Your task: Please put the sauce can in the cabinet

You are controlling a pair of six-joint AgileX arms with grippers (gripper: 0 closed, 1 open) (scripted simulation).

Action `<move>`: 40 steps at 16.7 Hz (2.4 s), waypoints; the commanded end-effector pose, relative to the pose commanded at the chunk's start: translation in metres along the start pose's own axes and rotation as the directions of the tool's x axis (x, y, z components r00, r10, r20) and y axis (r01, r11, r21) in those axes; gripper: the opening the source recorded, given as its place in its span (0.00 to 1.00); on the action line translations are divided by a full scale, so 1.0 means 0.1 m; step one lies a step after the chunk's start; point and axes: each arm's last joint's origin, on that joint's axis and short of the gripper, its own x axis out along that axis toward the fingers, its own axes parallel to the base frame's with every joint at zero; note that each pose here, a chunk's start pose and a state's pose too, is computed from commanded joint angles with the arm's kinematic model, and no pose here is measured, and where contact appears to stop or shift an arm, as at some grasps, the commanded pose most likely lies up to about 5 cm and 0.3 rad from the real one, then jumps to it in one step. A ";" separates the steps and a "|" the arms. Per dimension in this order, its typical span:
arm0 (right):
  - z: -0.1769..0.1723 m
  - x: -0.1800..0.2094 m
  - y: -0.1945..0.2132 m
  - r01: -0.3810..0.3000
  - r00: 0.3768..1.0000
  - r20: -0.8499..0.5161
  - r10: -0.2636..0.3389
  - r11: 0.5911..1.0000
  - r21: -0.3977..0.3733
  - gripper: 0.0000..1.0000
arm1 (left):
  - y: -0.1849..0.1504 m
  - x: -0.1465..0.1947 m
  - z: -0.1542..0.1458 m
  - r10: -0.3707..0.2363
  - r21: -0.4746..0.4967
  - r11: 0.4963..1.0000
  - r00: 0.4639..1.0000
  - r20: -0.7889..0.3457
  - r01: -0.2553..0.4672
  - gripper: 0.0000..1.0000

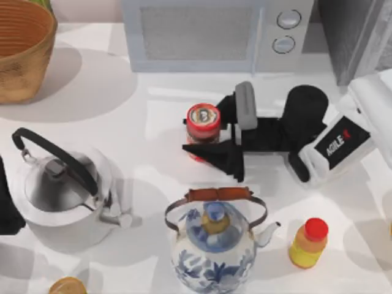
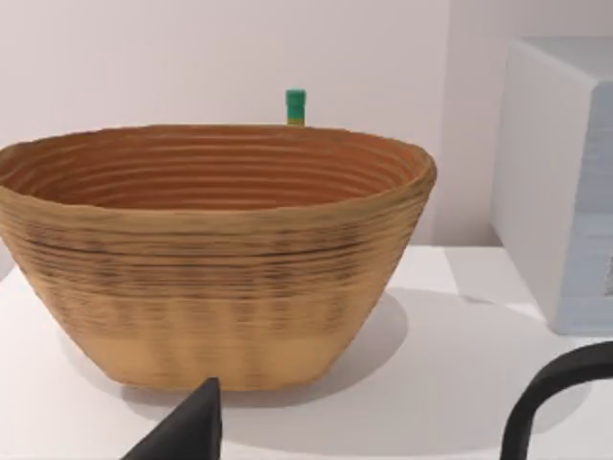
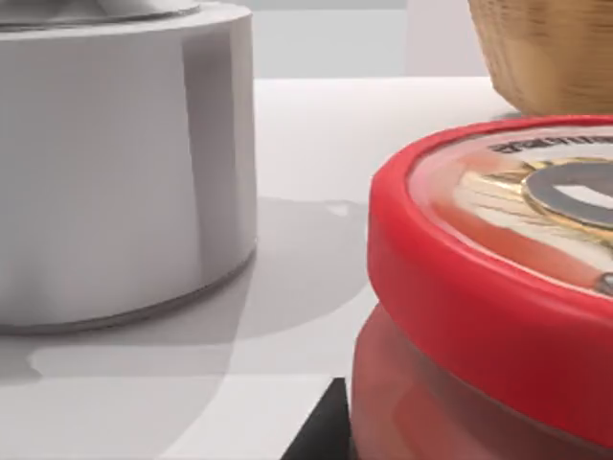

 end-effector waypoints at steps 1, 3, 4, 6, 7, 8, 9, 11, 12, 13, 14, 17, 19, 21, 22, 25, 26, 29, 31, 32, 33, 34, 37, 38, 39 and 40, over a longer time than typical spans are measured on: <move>0.00 0.00 0.00 0.000 1.000 0.000 0.000 1.000 0.000 0.00 | 0.00 0.00 0.00 0.000 0.000 1.000 1.000 0.000 0.000 1.00; 0.00 0.00 0.00 0.000 1.000 0.000 0.000 1.000 0.000 0.00 | 0.00 0.00 0.00 0.000 0.000 1.000 1.000 0.000 0.000 1.00; 0.00 0.00 0.00 0.000 1.000 0.000 0.000 1.000 0.000 0.00 | 0.00 0.00 0.00 0.000 0.000 1.000 1.000 0.000 0.000 1.00; 0.00 0.00 0.00 0.000 1.000 0.000 0.000 1.000 0.000 0.00 | 0.00 0.00 0.00 0.000 0.000 1.000 1.000 0.000 0.000 1.00; 0.01 -0.01 -0.01 0.004 1.000 0.001 -0.004 1.000 -0.001 0.00 | 0.00 0.00 0.00 0.000 0.000 1.000 1.000 0.000 0.000 1.00; 0.02 -0.01 -0.01 0.003 1.000 0.001 -0.003 1.000 -0.001 0.00 | 0.00 0.00 0.00 0.000 0.000 1.000 1.000 0.000 0.000 1.00; 0.06 0.00 -0.02 0.002 1.000 0.001 -0.002 1.000 -0.001 0.00 | 0.00 0.00 0.00 0.000 0.000 1.000 1.000 0.000 0.000 1.00; 0.26 0.01 -0.04 0.002 1.000 0.001 -0.002 1.000 0.000 0.00 | 0.00 0.00 0.00 0.000 0.000 1.000 1.000 0.000 0.000 1.00; 0.39 0.01 -0.06 0.003 1.000 0.001 -0.003 1.000 0.001 0.00 | 0.00 0.00 0.00 0.000 0.000 1.000 1.000 0.000 0.000 1.00; 0.54 0.01 -0.07 0.005 1.000 0.000 -0.005 1.000 0.003 0.00 | 0.00 0.00 0.00 0.000 0.000 1.000 1.000 0.000 0.000 1.00; 0.71 0.01 -0.07 0.006 1.000 0.000 -0.006 1.000 0.004 0.00 | 0.00 0.00 0.00 0.000 0.000 1.000 1.000 0.000 0.000 1.00; 1.19 0.01 -0.04 0.005 1.000 0.002 -0.005 1.000 0.000 0.00 | 0.00 0.00 0.00 0.000 0.000 1.000 1.000 0.000 0.000 1.00; 1.42 0.00 -0.01 0.004 1.000 0.002 -0.004 1.000 -0.002 0.00 | 0.00 0.00 0.00 0.000 0.000 1.000 1.000 0.000 0.000 1.00; 1.51 -0.01 0.01 0.004 1.000 0.001 -0.004 1.000 -0.001 0.00 | 0.00 0.00 0.00 0.000 0.000 1.000 1.000 0.000 0.000 1.00; 1.51 -0.01 0.01 0.004 1.000 0.001 -0.004 1.000 -0.001 0.00 | 0.00 0.00 0.00 0.000 0.000 1.000 1.000 0.000 0.000 1.00; 1.51 -0.01 0.00 0.003 1.000 0.003 -0.003 1.000 -0.004 0.00 | 0.00 0.00 0.00 0.000 0.000 1.000 1.000 0.000 0.000 1.00; 1.53 -0.01 0.01 0.008 1.000 0.003 -0.008 1.000 -0.005 0.00 | 0.00 0.00 0.00 0.000 0.000 1.000 1.000 0.000 0.000 1.00; 1.75 -0.11 0.12 0.063 0.998 0.005 -0.063 0.998 -0.010 0.00 | 0.00 0.00 0.00 0.000 0.000 1.000 1.000 0.000 0.000 1.00; 2.00 -0.25 0.25 0.136 0.991 0.009 -0.136 0.991 -0.015 0.00 | 0.00 0.00 0.00 0.000 0.000 1.000 1.000 0.000 0.000 1.00; 2.14 -0.34 0.35 0.182 0.983 0.013 -0.181 0.983 -0.018 0.00 | 0.00 0.00 0.00 0.000 0.000 1.000 1.000 0.000 0.000 1.00; 2.29 -0.44 0.46 0.233 0.972 0.017 -0.233 0.972 -0.023 0.00 | 0.00 0.00 0.00 0.000 0.000 1.000 1.000 0.000 0.000 1.00; 2.44 -0.56 0.60 0.290 0.957 0.023 -0.289 0.957 -0.028 0.00 | 0.00 0.00 0.00 0.000 0.000 1.000 1.000 0.000 0.000 1.00; 2.80 -0.95 1.13 0.478 0.878 0.045 -0.476 0.877 -0.040 0.00 | 0.00 0.00 0.00 0.000 0.000 1.000 1.000 0.000 0.000 1.00; 2.87 -1.08 1.34 0.544 0.839 0.053 -0.541 0.838 -0.042 0.00 | 0.00 0.00 0.00 0.000 0.000 1.000 1.000 0.000 0.000 1.00; 2.91 -1.21 1.55 0.608 0.793 0.060 -0.606 0.793 -0.043 0.00 | 0.00 0.00 0.00 0.000 0.000 1.000 1.000 0.000 0.000 1.00; 2.91 -1.33 1.77 0.671 0.742 0.066 -0.668 0.741 -0.041 0.00 | 0.00 0.00 0.00 0.000 0.000 1.000 1.000 0.000 0.000 1.00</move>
